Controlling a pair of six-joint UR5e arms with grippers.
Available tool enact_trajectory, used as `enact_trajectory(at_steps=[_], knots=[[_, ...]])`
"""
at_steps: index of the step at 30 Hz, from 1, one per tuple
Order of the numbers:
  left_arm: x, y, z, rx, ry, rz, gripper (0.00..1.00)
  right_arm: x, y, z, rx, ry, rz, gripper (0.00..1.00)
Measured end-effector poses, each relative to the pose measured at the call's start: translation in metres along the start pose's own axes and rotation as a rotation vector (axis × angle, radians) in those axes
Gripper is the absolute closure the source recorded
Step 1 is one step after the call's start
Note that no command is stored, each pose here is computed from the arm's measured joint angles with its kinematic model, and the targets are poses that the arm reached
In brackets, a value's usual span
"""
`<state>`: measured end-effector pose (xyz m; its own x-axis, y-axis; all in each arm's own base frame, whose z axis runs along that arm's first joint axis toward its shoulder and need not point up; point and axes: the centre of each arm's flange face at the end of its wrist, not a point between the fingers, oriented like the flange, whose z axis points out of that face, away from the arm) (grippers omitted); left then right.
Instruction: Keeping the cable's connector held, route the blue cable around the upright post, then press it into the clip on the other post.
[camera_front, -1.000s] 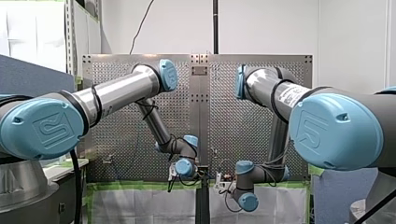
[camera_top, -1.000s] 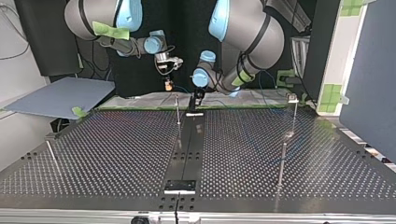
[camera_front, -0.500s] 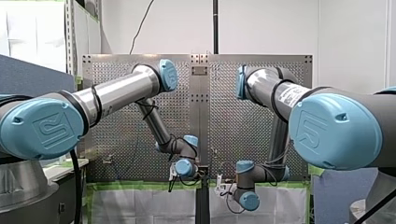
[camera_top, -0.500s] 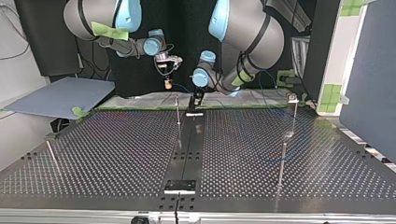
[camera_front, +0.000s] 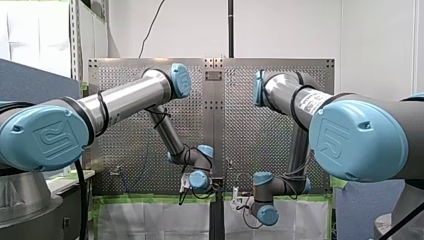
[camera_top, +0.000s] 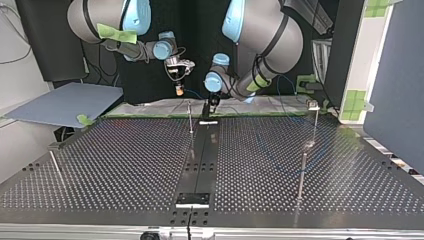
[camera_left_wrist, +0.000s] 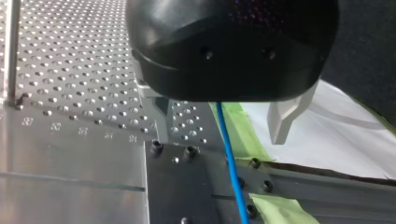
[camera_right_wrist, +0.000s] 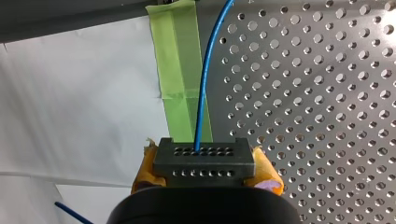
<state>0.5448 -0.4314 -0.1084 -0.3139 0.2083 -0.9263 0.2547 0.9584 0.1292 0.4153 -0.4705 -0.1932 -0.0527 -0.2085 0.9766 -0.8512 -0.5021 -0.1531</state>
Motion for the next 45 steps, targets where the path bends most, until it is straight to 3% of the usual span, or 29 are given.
enact_trajectory(at_steps=[1,2,3,5,7,8,9,11,12,14,23,30,45], knots=[[0.0,-0.002,-0.001,0.0,0.0,0.008,0.04,0.0,0.0,0.0,0.0,0.0,0.0,1.0],[0.0,-0.004,-0.002,0.0,-0.001,0.017,0.18,0.0,0.0,0.0,0.0,0.0,0.0,1.0],[0.0,-0.005,-0.003,-0.001,0.0,0.023,0.18,0.0,0.0,0.0,0.001,0.0,0.0,1.0],[0.001,-0.007,-0.005,-0.008,0.001,0.032,0.44,0.0,0.0,0.0,0.0,0.0,0.0,1.0],[0.001,-0.008,-0.006,-0.017,0.001,0.035,0.49,0.0,0.0,0.0,0.001,0.0,0.001,1.0],[0.001,-0.009,-0.006,-0.025,0.001,0.037,0.68,0.0,0.0,0.0,0.001,0.0,0.0,1.0],[0.001,-0.009,-0.007,-0.031,0.001,0.038,0.68,0.0,0.001,0.0,0.001,0.0,0.001,1.0],[0.001,-0.01,-0.008,-0.042,0.001,0.041,0.89,0.0,0.001,0.0,0.001,0.0,0.0,1.0],[0.001,-0.01,-0.009,-0.049,0.001,0.042,0.89,0.0,0.001,0.0,0.002,0.0,0.0,1.0],[0.001,-0.011,-0.01,-0.06,0.0,0.044,1.0,0.0,0.001,0.0,0.002,0.0,0.001,1.0],[0.002,-0.013,-0.014,-0.092,0.002,0.039,1.0,0.001,0.003,0.001,-0.002,0.002,0.001,1.0],[0.005,-0.013,-0.019,-0.124,0.029,0.031,1.0,0.002,0.007,0.002,-0.007,0.005,0.002,1.0],[0.029,-0.025,-0.043,-0.057,0.034,-0.041,1.0,0.004,0.022,0.004,-0.02,0.012,0.007,1.0]])
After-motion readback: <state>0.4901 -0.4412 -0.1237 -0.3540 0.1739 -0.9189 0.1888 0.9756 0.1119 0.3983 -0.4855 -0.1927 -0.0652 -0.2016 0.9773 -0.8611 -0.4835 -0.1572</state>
